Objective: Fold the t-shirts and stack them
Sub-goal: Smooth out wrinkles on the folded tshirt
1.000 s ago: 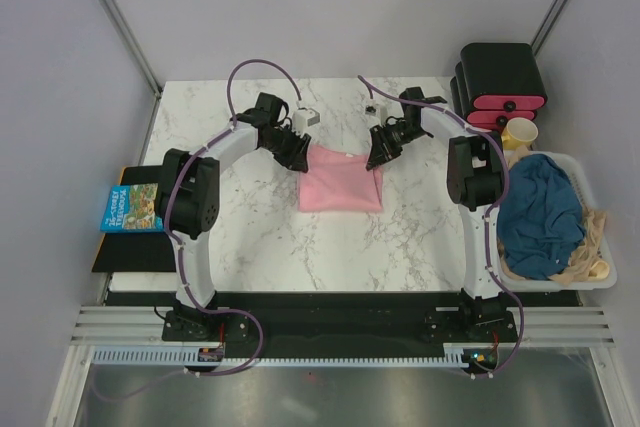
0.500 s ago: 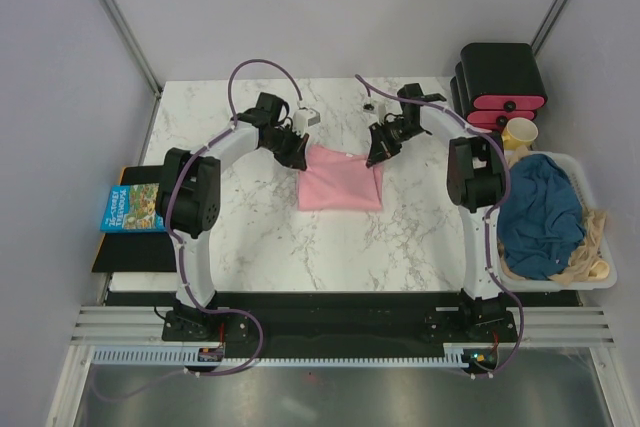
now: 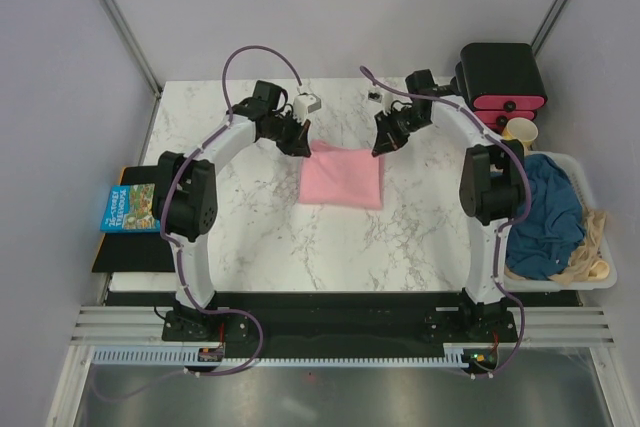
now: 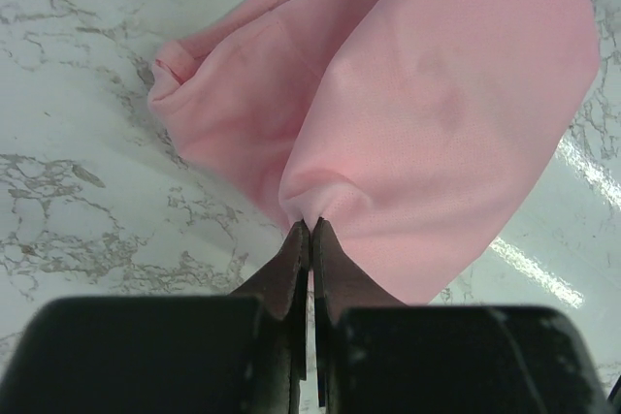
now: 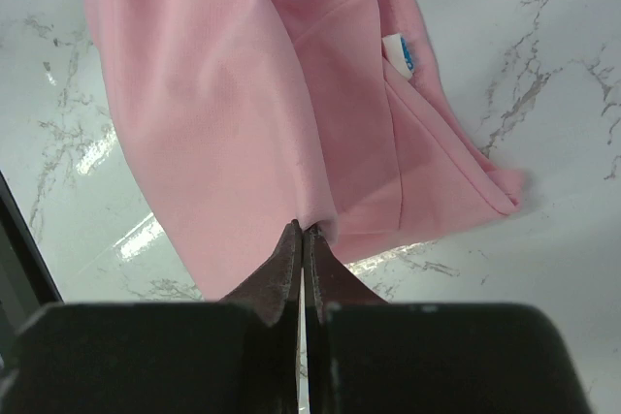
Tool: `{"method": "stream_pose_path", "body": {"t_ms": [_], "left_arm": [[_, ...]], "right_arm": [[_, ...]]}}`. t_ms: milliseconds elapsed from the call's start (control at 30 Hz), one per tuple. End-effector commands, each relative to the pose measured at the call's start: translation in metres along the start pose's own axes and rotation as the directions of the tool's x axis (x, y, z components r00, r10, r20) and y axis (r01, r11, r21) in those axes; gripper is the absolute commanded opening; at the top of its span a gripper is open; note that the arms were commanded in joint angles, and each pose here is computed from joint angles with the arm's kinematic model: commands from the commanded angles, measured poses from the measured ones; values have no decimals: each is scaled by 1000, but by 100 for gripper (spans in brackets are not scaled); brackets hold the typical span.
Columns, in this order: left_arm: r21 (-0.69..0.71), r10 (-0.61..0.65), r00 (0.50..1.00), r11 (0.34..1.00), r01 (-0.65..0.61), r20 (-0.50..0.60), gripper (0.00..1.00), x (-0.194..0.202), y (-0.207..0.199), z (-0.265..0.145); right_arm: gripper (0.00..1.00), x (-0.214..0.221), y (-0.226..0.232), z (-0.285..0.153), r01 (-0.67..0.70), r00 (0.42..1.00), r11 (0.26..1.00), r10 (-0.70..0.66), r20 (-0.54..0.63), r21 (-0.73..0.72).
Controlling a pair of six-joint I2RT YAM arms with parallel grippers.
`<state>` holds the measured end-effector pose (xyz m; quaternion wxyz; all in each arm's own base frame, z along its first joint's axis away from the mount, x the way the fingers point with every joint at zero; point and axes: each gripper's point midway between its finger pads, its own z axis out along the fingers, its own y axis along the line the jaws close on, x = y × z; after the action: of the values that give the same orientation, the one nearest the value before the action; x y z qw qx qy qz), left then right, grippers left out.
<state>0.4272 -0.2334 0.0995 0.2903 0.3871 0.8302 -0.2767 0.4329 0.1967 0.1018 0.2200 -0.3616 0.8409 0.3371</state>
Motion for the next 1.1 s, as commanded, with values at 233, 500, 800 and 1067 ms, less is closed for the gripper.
{"method": "stream_pose_path", "body": {"t_ms": [233, 500, 800, 1067], "left_arm": [[-3, 80, 985, 997, -81, 152, 2, -62, -11, -25], [33, 103, 977, 993, -111, 187, 2, -75, -21, -26], [37, 126, 974, 990, -135, 187, 2, -78, -23, -16], [-42, 153, 967, 988, -147, 202, 2, -84, 0, 0]], "right_arm": [[0, 20, -5, -12, 73, 996, 993, -67, -60, 96], [0, 11, -9, -29, 121, 992, 976, -113, -55, 179], [0, 1, -12, -48, 174, 985, 950, -165, -54, 258], [0, 10, -23, -36, 158, 987, 953, -145, -68, 259]]}}
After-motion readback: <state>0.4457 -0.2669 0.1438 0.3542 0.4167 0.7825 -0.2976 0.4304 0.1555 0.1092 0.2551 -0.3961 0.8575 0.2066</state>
